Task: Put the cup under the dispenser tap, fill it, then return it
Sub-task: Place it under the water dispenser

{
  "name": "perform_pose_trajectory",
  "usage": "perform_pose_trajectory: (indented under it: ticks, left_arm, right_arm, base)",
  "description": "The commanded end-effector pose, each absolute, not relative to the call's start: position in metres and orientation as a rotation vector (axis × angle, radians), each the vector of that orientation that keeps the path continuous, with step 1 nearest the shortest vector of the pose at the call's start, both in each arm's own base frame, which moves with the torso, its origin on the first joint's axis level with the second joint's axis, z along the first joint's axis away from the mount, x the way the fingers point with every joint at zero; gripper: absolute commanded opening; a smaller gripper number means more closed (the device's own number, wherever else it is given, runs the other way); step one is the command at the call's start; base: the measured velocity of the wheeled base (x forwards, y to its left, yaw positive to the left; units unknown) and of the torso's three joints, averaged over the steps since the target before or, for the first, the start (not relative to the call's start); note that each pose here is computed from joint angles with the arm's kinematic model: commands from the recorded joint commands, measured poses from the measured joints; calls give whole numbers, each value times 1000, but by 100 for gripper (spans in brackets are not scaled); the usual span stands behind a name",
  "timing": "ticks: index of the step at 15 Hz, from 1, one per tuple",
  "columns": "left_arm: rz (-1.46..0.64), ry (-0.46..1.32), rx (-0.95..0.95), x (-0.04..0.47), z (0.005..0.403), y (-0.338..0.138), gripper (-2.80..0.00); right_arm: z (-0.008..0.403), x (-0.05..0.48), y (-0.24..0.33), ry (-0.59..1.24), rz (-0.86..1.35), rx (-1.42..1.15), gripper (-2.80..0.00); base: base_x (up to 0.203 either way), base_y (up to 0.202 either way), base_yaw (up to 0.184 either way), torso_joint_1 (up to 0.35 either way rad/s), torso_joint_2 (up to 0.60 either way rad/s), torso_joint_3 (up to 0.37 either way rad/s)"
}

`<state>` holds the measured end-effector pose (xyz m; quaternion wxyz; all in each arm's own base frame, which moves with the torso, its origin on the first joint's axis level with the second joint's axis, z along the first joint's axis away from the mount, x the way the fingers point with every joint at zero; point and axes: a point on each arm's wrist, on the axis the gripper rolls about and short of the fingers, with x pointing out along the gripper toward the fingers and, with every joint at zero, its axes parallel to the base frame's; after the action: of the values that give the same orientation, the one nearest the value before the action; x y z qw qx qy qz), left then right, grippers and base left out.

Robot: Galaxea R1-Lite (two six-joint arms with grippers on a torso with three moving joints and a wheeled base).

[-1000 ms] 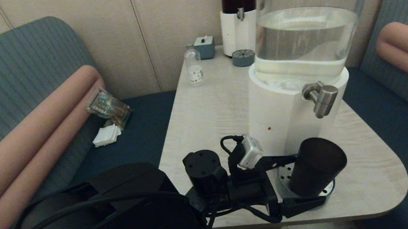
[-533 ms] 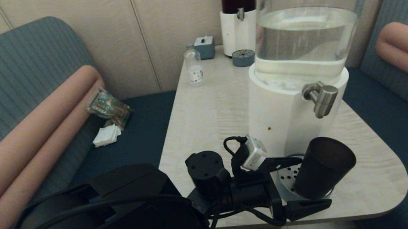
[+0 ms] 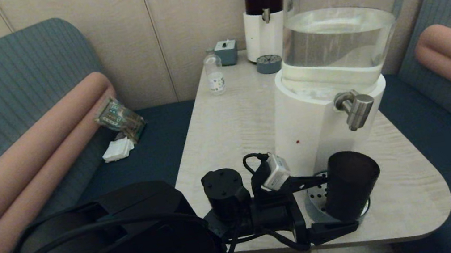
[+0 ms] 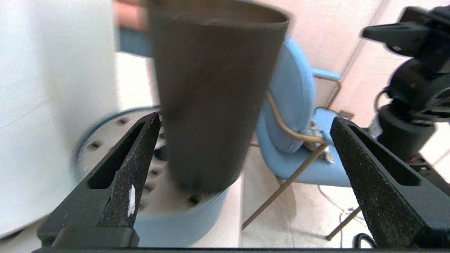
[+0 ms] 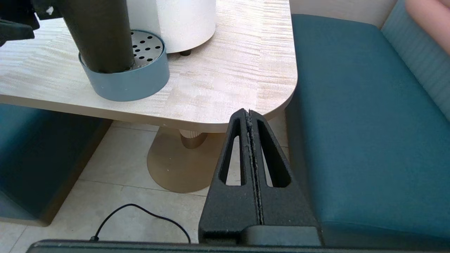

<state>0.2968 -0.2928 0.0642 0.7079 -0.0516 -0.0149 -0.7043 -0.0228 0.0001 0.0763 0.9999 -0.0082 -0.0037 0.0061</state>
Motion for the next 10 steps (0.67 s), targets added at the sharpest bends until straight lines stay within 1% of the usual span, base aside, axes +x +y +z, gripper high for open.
perform_pose_trajectory:
  ticks: [1, 6, 10]
  left_arm:
    - [-1552, -32, -113, 300, 64, -286, 0]
    - [-1533, -36, -109, 301, 69, -276, 0]
    - [-1521, -9, -107, 290, 76, -262, 0]
  right_arm:
    - [76, -23, 0, -9, 13, -17, -280]
    - [76, -23, 0, -9, 14, -17, -280]
    - [76, -23, 0, -10, 14, -17, -280]
  base:
    - [0, 0, 0, 0, 0, 0]
    - [0, 0, 0, 0, 0, 0]
    - [0, 0, 0, 0, 0, 0]
